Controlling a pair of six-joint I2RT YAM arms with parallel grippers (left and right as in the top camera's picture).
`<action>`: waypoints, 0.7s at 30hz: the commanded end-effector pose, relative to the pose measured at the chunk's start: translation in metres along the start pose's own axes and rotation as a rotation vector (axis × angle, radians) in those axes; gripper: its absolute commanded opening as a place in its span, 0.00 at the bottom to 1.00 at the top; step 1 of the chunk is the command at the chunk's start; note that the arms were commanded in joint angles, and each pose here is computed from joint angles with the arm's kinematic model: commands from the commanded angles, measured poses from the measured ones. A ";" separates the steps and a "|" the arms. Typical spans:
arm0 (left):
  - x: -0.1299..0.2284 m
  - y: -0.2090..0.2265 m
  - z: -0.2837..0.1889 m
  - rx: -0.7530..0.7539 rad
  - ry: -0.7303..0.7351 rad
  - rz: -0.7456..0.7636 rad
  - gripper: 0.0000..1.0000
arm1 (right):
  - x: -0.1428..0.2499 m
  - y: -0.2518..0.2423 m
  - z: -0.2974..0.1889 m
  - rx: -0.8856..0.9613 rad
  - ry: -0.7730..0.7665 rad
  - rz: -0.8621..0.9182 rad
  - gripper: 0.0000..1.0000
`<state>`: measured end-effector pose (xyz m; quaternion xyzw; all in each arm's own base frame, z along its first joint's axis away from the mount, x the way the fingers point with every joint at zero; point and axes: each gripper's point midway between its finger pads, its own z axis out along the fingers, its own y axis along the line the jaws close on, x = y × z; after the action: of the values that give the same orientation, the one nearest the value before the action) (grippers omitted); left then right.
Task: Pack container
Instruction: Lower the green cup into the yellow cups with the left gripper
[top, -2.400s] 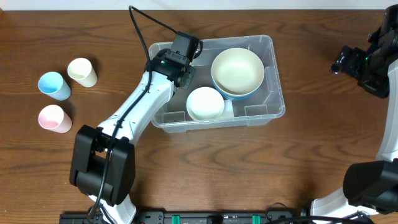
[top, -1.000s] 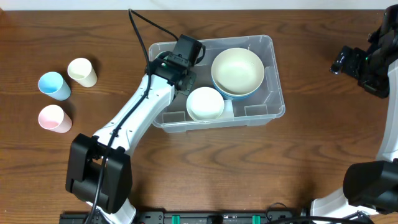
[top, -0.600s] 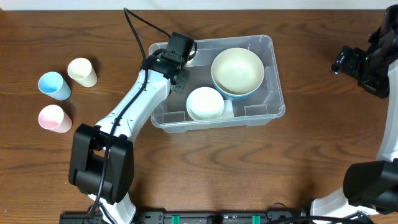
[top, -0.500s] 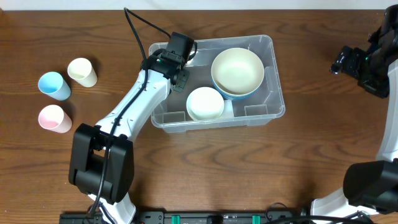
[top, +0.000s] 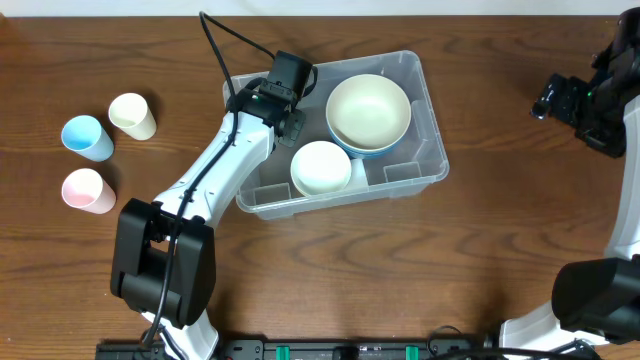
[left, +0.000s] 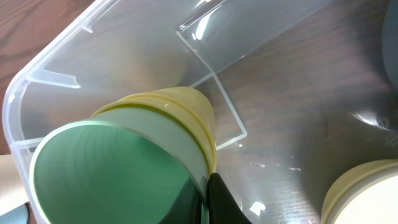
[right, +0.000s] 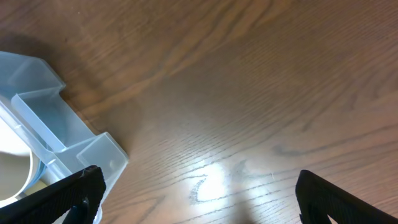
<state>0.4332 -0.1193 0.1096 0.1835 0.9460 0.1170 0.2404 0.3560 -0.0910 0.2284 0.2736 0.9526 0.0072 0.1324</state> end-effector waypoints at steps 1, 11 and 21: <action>-0.001 0.004 0.002 -0.018 0.005 -0.003 0.06 | -0.002 0.000 -0.005 -0.005 -0.017 0.012 0.99; -0.004 0.004 -0.007 -0.017 -0.015 -0.003 0.06 | -0.002 0.000 -0.005 -0.005 -0.017 0.012 0.99; -0.021 0.010 -0.039 -0.017 -0.094 -0.016 0.05 | -0.002 0.000 -0.005 -0.005 -0.017 0.012 0.99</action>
<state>0.4306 -0.1247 0.1220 0.1875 0.9423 0.1131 0.2532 0.3560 -0.0910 0.2284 0.2736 0.9526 0.0072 0.1324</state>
